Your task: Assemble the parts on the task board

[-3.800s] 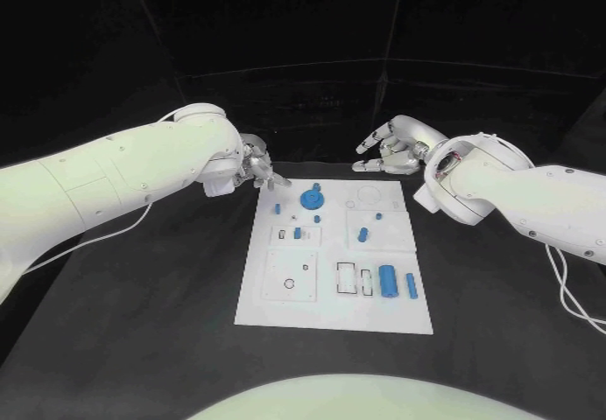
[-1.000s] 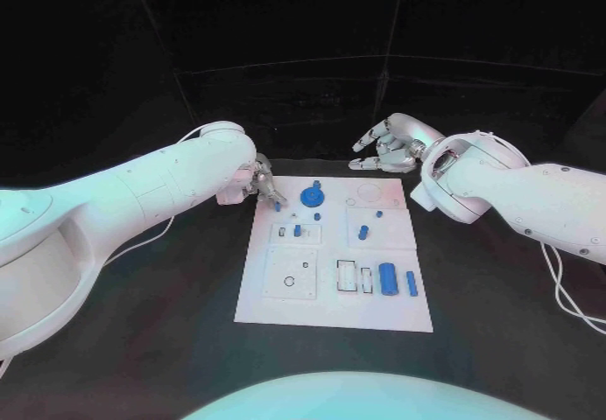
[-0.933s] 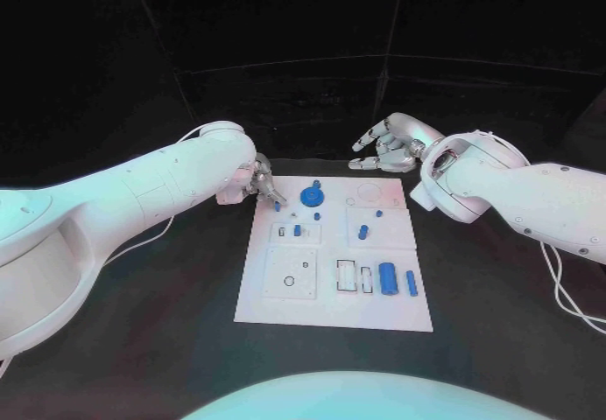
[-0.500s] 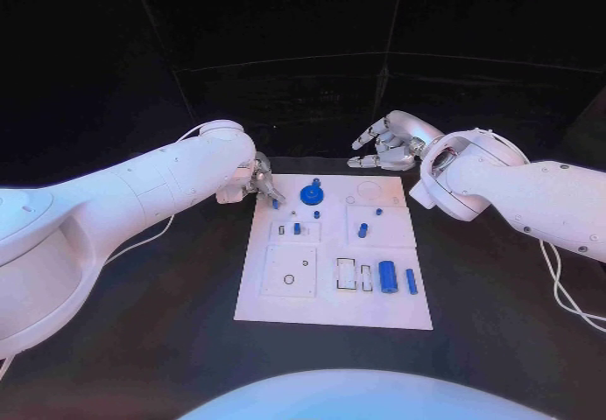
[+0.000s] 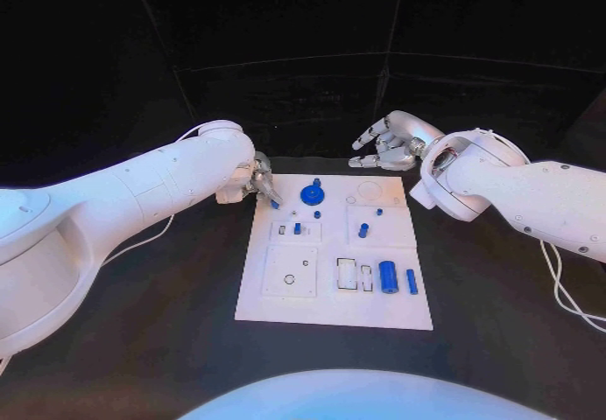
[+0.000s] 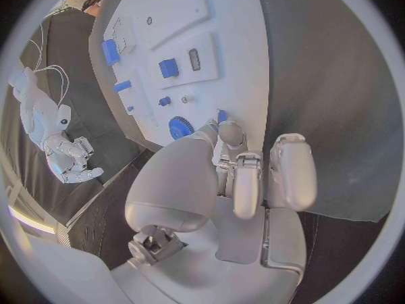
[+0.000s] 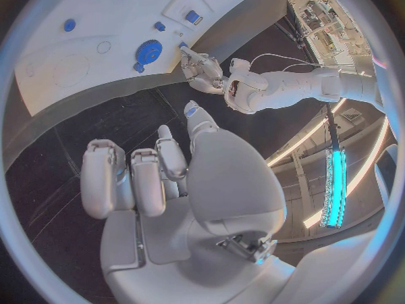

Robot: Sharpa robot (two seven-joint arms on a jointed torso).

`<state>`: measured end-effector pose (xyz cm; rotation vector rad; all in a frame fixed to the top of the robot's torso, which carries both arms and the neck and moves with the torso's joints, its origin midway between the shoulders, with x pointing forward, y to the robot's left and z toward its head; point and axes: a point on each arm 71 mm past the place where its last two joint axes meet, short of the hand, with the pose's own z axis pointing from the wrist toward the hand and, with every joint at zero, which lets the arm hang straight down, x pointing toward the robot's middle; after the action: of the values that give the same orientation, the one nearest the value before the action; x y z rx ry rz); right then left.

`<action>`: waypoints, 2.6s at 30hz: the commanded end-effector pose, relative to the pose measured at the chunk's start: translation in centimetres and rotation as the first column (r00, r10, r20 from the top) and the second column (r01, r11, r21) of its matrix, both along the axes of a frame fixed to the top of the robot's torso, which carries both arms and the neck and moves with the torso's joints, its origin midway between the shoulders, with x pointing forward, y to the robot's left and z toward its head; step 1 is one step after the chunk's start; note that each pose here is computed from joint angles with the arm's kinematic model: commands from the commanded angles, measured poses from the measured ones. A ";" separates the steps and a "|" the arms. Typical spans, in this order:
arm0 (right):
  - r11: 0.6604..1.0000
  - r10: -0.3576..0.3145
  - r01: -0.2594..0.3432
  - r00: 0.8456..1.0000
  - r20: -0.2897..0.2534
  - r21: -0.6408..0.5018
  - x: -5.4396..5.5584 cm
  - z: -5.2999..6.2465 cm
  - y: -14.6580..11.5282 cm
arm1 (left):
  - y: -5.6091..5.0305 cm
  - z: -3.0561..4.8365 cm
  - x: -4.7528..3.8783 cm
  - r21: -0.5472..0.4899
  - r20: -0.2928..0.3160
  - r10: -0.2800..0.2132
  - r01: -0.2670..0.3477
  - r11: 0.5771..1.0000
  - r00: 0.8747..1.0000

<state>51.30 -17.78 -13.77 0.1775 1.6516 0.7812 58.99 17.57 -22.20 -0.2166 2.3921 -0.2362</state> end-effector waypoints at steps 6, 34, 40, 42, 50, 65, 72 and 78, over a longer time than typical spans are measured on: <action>1.000 0.003 -0.003 1.000 0.008 0.000 0.0 0.1 -0.2 | 0.7 0.58 -0.36 -0.097 0.034 0.049 -0.046 0.994 0.998; 1.000 -0.011 0.011 1.000 0.002 -0.004 0.1 0.1 -0.9 | 1.0 1.16 -6.07 -0.189 0.122 0.073 -0.049 0.981 0.990; 1.000 -0.009 0.009 1.000 0.001 -0.005 0.1 0.1 -0.8 | 0.6 0.32 -6.91 -0.164 0.140 0.049 -0.026 0.986 0.989; 1.000 -0.009 0.009 1.000 0.000 -0.005 0.1 0.1 -0.8 | 0.4 0.06 -7.17 -0.153 0.142 0.036 -0.014 0.988 0.989; 1.000 -0.007 0.007 1.000 0.000 -0.005 0.1 0.1 -0.7 | -0.3 -0.77 -7.91 -0.131 0.135 0.002 0.016 0.991 0.991; 1.000 -0.005 0.005 1.000 0.000 -0.005 0.1 0.0 -0.7 | -0.4 -1.17 -7.73 -0.086 0.126 -0.024 0.035 0.996 0.992; 1.000 -0.003 0.003 1.000 0.000 -0.005 0.2 0.0 -0.6 | -0.9 -1.41 -7.85 -0.077 0.115 -0.042 0.051 0.996 0.993; 1.000 -0.003 0.003 1.000 -0.001 -0.005 0.2 0.0 -0.6 | -1.0 -1.56 -7.92 -0.072 0.109 -0.049 0.057 0.996 0.993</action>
<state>51.47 -18.53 -13.87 0.1857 1.6549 0.7658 51.20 16.52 -23.48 -0.1935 2.2672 -0.3771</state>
